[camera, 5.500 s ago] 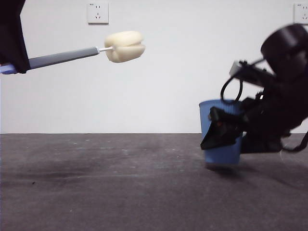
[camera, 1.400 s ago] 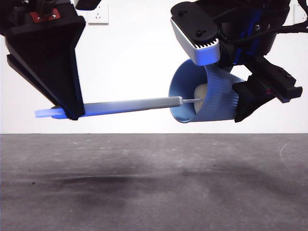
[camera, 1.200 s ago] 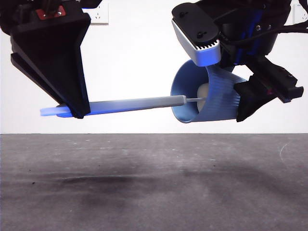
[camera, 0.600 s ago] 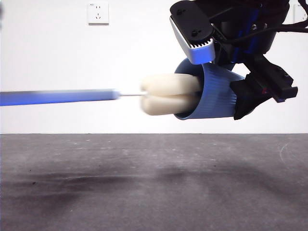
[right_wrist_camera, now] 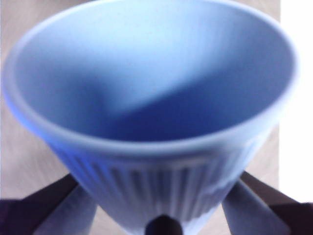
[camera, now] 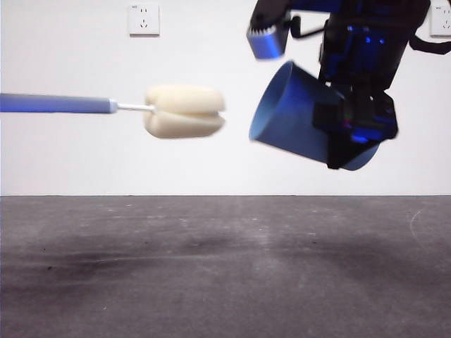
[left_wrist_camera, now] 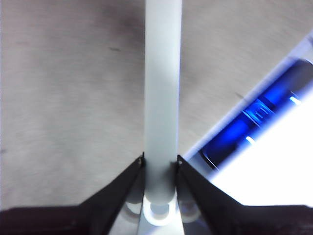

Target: Pick up the cup brush,pick up the cup,insert the brush into the cup,clean the cup,put the cup brush back,put the cup back to the fixed position on the table

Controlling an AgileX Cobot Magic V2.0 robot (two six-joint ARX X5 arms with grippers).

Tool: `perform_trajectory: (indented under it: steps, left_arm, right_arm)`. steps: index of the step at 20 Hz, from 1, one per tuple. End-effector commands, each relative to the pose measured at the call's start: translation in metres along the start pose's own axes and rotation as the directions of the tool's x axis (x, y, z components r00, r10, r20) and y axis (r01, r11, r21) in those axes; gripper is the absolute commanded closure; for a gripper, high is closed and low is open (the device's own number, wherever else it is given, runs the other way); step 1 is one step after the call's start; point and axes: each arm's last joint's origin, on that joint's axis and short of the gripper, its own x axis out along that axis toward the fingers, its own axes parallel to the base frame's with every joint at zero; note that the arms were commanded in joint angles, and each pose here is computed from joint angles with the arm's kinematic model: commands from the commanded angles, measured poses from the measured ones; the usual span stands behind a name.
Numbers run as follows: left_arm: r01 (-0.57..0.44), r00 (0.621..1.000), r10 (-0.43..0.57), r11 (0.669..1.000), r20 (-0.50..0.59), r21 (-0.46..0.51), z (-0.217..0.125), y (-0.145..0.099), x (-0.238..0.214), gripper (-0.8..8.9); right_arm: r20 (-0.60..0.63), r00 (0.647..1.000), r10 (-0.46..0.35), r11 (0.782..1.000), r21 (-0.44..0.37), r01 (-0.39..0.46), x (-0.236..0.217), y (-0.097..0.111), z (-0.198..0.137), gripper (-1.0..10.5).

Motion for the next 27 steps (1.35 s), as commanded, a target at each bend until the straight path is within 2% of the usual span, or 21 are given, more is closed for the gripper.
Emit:
perform_trajectory:
  steps: [1,3,4,6,7,10,13,17,19,21,27]
  left_arm:
    - [-0.026,0.997,0.035,0.991,0.069,-0.129,0.007,0.001,0.003,8.22]
    - [0.0,0.985,0.041,0.972,0.168,-0.236,0.019,0.004,0.004,8.23]
    - [0.014,0.975,0.05,0.958,0.215,-0.288,0.027,0.006,0.006,8.23]
    - [0.016,0.965,0.082,0.93,0.248,-0.367,0.041,0.012,0.015,8.23]
    - [0.006,0.966,0.098,0.916,0.239,-0.401,0.046,0.017,0.021,8.23]
    - [-0.011,0.974,0.12,0.872,0.192,-0.49,0.062,0.028,0.046,8.23]
    - [0.058,0.977,0.066,0.835,0.204,-0.548,0.079,0.032,0.07,8.23]
    - [0.022,0.99,0.069,0.792,0.125,-0.611,0.092,0.028,0.107,8.23]
    - [0.014,0.994,0.054,0.788,0.092,-0.616,0.096,0.025,0.125,8.23]
    - [0.004,0.996,0.052,0.79,0.073,-0.613,0.1,0.023,0.14,8.23]
    - [-0.006,0.996,0.059,0.774,0.061,-0.633,0.106,0.023,0.168,8.22]
  right_arm:
    - [0.056,0.998,-0.004,0.921,0.389,-0.018,-0.011,-0.007,-0.002,9.6]
    - [0.15,0.988,0.03,0.812,0.572,-0.112,-0.024,-0.013,-0.005,9.6]
    - [0.203,0.978,0.039,0.742,0.649,-0.165,-0.033,-0.017,-0.008,9.6]
    - [0.287,0.957,0.029,0.651,0.721,-0.236,-0.05,-0.025,-0.015,9.6]
    - [0.326,0.945,0.022,0.623,0.734,-0.268,-0.058,-0.028,-0.019,9.6]
    - [0.404,0.914,-0.033,0.568,0.76,-0.316,-0.081,-0.038,-0.032,9.6]
    - [0.453,0.886,-0.096,0.542,0.77,-0.336,-0.101,-0.046,-0.046,9.6]
    - [0.497,0.853,-0.161,0.517,0.778,-0.356,-0.121,-0.051,-0.063,9.6]
    - [0.51,0.841,-0.182,0.509,0.78,-0.363,-0.127,-0.052,-0.069,9.6]
    - [0.529,0.832,-0.168,0.513,0.768,-0.385,-0.131,-0.051,-0.073,9.6]
    - [0.51,0.849,-0.137,0.523,0.765,-0.374,-0.131,-0.048,-0.077,9.6]
